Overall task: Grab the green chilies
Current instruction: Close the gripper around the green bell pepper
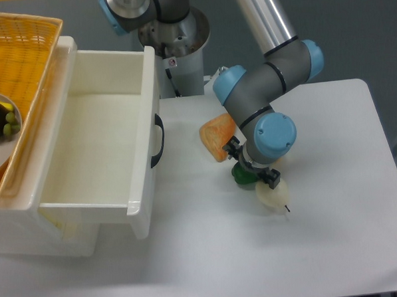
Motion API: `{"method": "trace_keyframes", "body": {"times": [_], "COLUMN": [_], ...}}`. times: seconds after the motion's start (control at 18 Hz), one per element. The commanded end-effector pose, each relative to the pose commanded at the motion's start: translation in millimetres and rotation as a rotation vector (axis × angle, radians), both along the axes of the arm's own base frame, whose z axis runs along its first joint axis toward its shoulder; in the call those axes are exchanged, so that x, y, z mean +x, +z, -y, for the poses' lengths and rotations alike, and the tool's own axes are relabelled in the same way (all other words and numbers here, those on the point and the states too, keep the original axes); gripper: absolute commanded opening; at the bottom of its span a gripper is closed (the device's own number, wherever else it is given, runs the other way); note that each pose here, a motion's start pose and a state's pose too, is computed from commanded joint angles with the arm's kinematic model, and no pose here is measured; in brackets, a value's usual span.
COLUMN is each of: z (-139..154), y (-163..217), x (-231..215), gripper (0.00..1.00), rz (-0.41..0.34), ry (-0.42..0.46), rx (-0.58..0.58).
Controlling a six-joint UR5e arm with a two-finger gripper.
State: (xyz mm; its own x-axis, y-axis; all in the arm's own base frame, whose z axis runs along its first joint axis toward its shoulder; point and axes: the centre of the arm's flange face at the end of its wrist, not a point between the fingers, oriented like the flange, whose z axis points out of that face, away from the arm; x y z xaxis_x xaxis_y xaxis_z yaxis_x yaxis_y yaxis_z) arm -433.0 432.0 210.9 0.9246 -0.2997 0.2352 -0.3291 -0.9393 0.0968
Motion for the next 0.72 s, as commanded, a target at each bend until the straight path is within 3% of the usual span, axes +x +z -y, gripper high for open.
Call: {"method": "trace_keyframes", "body": {"times": [0.72], "z": [-2.4], "y": [-7.0], "x": [1.0], "gripper": [1.0], "rz": [-0.011], "ry": [-0.006], "rx": [0.006]}}
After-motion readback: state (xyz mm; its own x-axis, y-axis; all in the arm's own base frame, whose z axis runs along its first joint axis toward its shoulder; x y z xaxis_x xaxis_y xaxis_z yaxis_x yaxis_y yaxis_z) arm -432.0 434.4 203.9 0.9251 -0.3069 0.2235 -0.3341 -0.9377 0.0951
